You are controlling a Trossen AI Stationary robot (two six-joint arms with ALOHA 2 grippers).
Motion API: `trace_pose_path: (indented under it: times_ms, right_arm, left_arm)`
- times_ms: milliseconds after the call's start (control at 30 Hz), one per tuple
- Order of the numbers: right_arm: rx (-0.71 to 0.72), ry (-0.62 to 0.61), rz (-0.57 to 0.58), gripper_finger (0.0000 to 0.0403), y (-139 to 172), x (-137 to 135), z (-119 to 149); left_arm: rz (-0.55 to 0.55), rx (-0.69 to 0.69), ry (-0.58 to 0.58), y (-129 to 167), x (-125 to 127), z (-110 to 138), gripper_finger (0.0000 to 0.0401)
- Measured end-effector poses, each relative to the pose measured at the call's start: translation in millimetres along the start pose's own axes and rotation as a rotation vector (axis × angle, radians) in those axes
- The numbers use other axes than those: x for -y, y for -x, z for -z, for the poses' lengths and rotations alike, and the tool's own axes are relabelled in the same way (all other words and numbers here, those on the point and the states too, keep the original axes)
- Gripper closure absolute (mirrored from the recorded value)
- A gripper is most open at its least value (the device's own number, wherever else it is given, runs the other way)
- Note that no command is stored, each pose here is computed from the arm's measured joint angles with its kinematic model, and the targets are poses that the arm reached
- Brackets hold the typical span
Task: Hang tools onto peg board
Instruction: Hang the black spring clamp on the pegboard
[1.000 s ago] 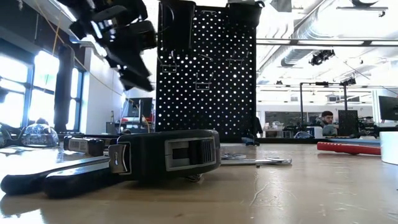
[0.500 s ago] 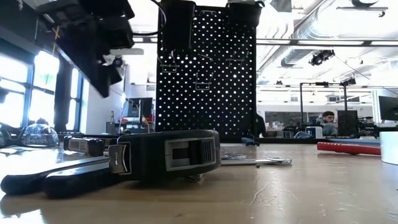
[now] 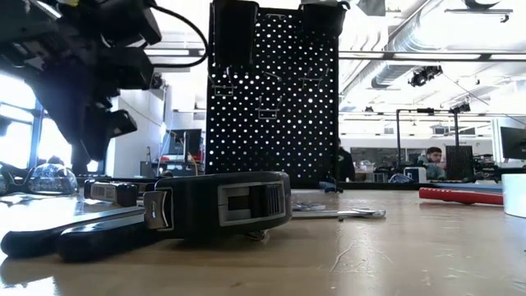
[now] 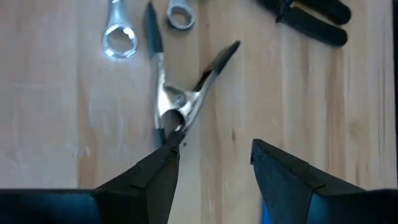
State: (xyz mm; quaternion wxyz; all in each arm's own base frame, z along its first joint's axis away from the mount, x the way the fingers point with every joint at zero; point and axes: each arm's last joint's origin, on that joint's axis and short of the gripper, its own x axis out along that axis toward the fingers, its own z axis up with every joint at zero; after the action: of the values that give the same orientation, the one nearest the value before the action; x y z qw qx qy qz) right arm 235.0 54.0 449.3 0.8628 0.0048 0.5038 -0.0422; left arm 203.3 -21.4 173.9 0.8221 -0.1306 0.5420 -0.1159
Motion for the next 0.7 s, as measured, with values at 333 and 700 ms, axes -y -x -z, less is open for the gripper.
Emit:
trace_pose_path:
  times_ms: [333, 700]
  right_arm:
    - [-0.114, 0.021, 0.019, 0.0153, -44.0, -13.8, 10.5]
    - [-0.121, -0.095, -0.022, 0.0153, -71.5, -11.2, 42.7]
  left_arm:
    - [-0.119, 0.04, -0.104, -3.3, 4.9, -1.3, 0.0208]
    - [-0.03, 0.1, -0.016, -21.5, -1.2, 14.2, 0.0208]
